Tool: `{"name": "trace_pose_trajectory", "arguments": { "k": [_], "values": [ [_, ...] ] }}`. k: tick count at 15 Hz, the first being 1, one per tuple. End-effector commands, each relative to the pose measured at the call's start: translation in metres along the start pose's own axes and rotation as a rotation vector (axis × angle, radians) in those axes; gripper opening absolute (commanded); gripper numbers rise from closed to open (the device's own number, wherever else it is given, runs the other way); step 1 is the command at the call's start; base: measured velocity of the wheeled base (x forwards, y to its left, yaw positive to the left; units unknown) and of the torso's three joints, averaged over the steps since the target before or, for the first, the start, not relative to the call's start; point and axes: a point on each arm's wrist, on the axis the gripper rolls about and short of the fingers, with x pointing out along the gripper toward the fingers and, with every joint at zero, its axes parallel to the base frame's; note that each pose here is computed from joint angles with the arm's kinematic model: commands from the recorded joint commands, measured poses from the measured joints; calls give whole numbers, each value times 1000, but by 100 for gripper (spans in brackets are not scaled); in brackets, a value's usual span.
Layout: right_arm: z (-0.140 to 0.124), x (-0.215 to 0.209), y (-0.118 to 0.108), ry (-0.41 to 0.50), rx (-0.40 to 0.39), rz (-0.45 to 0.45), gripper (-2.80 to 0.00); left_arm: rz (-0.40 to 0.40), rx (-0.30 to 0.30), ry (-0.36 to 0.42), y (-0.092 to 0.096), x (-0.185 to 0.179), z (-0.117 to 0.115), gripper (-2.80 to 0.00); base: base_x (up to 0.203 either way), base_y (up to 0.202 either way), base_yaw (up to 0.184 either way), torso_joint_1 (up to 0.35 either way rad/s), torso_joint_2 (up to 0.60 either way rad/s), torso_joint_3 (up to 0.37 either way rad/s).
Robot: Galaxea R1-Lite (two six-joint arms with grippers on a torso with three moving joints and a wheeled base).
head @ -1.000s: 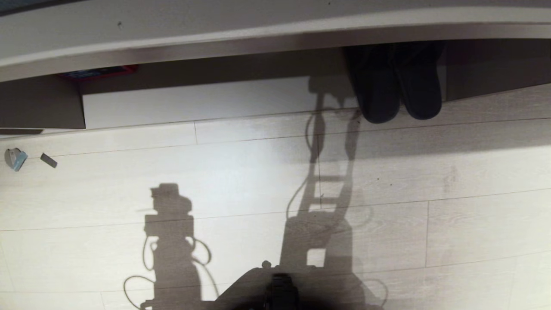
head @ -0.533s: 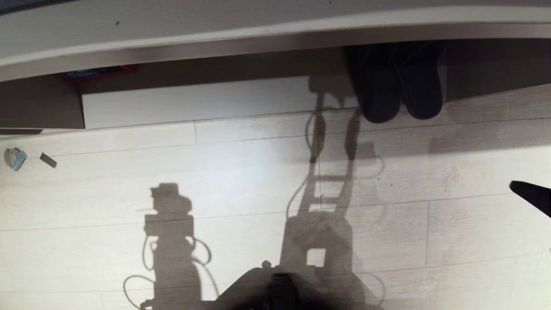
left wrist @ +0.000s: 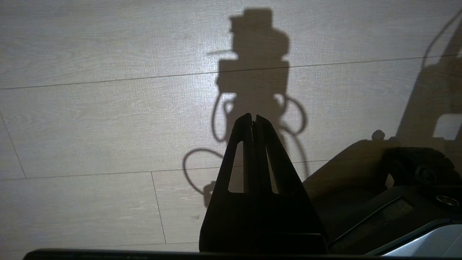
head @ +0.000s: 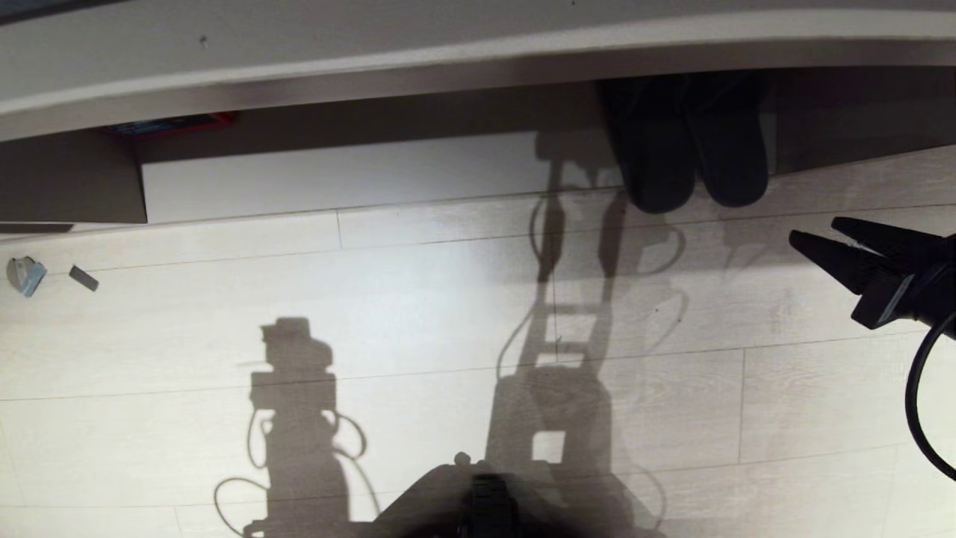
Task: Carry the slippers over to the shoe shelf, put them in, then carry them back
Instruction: Pick up the slippers in the shoe cabinet
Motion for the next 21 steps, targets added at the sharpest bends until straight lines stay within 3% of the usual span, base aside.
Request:
{"name": "trace_pose_trajectory", "arguments": {
  "k": [1, 5, 8, 11, 15, 21],
  "values": [
    [-6, 18, -2, -4, -4, 45, 0, 1, 0, 8, 0, 1, -2, -280, 0, 0, 0, 0, 0, 0],
    [-12, 67, -12, -126, -77, 49, 0, 1, 0, 8, 0, 1, -2, -280, 0, 0, 0, 0, 0, 0],
    [0, 92, -19, -207, -114, 43, 0, 1, 1, 8, 0, 1, -2, -280, 0, 0, 0, 0, 0, 0],
    [11, 111, -12, -263, -124, 81, 0, 1, 0, 8, 0, 1, -2, -280, 0, 0, 0, 0, 0, 0],
    [26, 130, -3, -326, -129, 106, 0, 1, 0, 8, 0, 1, -2, -280, 0, 0, 0, 0, 0, 0],
    [29, 146, -4, -346, -152, 84, 0, 1, 0, 8, 0, 1, -2, -280, 0, 0, 0, 0, 0, 0]
  ]
}}
